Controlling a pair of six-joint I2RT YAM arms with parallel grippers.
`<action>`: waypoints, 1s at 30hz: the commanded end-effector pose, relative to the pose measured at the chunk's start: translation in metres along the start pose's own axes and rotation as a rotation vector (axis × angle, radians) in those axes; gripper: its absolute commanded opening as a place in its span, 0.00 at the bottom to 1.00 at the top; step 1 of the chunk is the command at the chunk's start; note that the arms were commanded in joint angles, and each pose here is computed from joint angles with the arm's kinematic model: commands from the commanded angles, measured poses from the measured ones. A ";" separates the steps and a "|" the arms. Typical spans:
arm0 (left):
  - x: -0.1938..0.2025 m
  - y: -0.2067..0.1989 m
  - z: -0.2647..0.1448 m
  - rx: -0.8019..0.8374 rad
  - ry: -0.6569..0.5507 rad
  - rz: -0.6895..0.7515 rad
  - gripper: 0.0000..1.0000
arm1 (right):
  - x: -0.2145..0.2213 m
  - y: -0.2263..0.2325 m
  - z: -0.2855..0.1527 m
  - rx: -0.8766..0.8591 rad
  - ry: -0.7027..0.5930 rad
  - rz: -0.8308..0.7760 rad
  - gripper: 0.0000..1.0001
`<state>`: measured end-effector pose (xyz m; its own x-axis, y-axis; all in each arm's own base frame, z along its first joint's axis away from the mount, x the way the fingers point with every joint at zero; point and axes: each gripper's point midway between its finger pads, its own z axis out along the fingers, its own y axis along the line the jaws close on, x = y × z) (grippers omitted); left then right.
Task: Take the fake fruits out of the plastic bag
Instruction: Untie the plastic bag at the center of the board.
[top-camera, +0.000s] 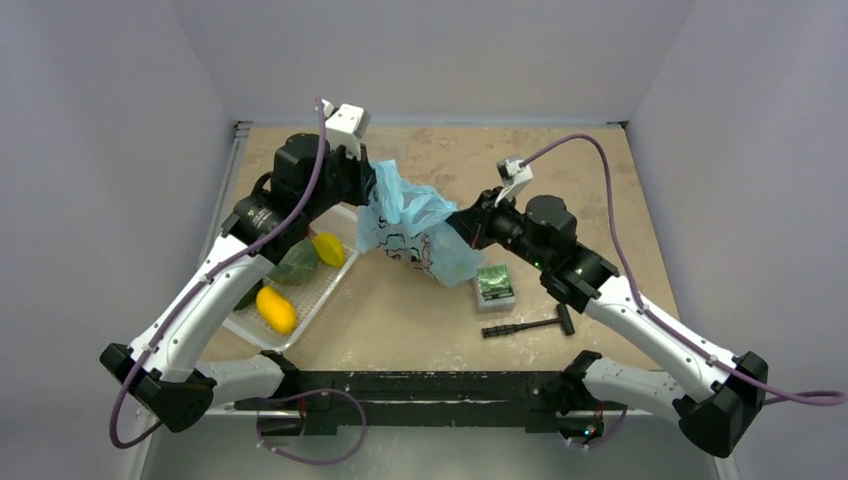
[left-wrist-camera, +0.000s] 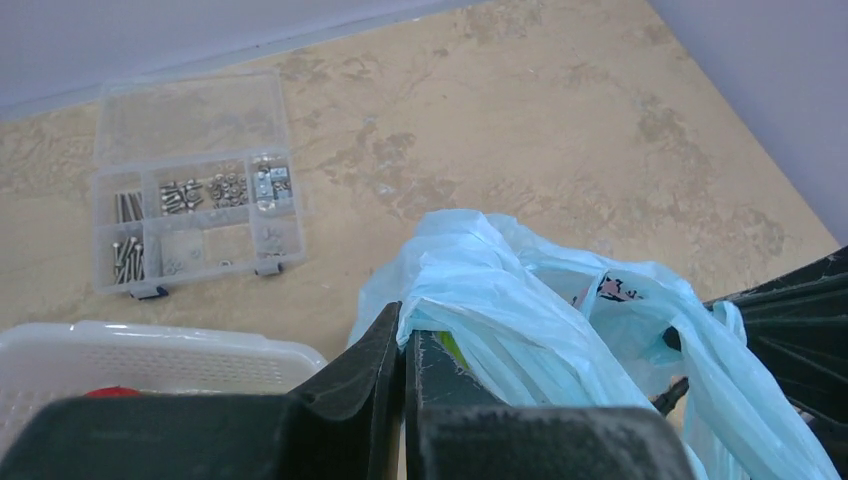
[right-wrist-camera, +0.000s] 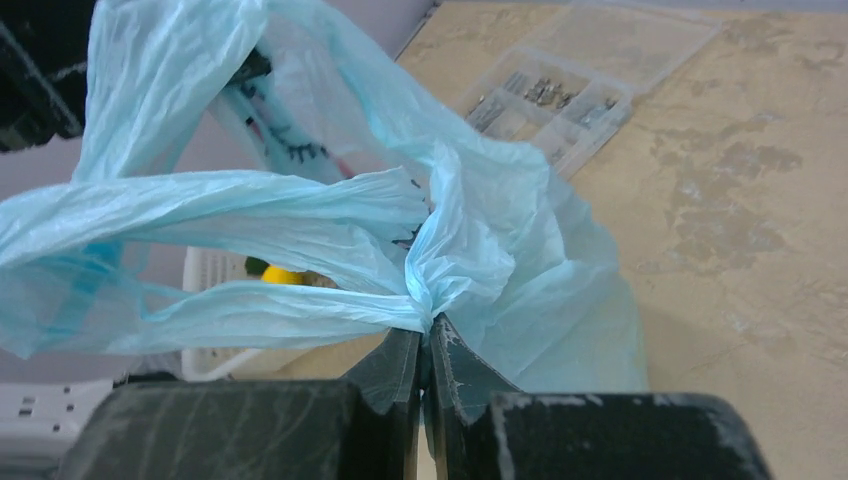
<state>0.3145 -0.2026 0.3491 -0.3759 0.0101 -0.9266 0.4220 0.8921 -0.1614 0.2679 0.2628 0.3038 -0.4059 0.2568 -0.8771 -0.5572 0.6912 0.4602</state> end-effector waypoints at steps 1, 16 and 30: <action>0.032 -0.009 0.002 0.081 0.053 0.003 0.00 | 0.070 0.019 -0.012 -0.094 0.204 -0.051 0.07; 0.078 0.011 0.018 -0.004 0.218 0.058 0.00 | 0.148 0.067 -0.032 -0.192 0.341 -0.018 0.49; 0.072 0.006 0.011 0.024 0.180 0.040 0.00 | 0.079 0.046 -0.014 0.058 0.065 0.148 0.93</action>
<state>0.2953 -0.1984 0.2502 -0.5638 0.1712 -0.8080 0.4412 0.8894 -0.1194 0.1736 0.3092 0.2476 -0.5620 0.1805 -0.8072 -0.5653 0.6286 0.5341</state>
